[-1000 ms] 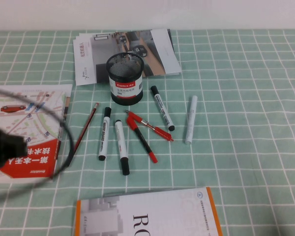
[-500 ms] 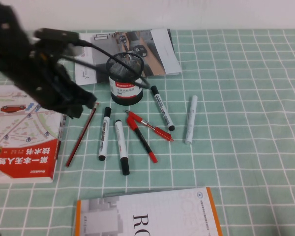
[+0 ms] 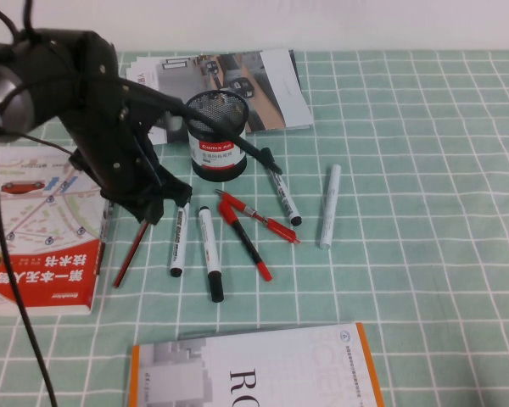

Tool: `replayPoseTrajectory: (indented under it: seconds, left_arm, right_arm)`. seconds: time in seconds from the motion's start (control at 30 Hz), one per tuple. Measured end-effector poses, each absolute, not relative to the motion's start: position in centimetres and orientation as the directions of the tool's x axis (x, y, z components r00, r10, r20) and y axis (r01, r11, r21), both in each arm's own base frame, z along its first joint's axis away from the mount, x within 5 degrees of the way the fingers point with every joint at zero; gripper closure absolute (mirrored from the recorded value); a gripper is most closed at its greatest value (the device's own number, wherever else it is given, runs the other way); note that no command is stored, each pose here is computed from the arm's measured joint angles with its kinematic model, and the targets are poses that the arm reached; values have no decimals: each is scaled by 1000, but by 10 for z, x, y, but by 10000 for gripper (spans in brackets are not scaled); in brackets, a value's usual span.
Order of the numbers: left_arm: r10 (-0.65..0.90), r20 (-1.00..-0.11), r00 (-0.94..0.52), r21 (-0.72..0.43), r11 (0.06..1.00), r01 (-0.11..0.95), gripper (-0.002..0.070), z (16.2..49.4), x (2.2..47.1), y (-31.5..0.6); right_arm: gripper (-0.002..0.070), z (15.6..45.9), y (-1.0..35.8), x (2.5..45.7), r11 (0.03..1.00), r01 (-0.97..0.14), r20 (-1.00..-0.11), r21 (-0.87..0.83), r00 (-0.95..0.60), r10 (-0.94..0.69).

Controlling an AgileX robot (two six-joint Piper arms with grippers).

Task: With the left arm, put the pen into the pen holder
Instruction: Pick up the pen on the table

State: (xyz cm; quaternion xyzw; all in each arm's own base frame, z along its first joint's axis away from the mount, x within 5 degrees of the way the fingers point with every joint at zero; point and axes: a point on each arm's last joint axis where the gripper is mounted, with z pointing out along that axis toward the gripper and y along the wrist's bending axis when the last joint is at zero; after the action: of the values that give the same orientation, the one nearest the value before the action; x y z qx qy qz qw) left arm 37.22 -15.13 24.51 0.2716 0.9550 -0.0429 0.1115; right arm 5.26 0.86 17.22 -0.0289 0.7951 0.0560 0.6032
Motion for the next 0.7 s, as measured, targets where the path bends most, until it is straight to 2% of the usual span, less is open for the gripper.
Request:
replayPoseTrajectory:
  seconds: [0.1, 0.2, 0.7]
  left_arm:
    - [492, -219, -843, -2, 863, 505, 472, 236, 377, -150]
    - [452, -213, -866, 23, 889, 458, 423, 230, 382, -149]
    - [430, -135, -893, 45, 903, 428, 405, 189, 399, -148]
  right_arm:
    - [696, 172, 9, 53, 992, -113, -962, 54, -271, 22]
    - [696, 172, 9, 53, 992, -113, -962, 54, -271, 22]
    - [696, 172, 9, 53, 992, -113, -962, 54, -271, 22]
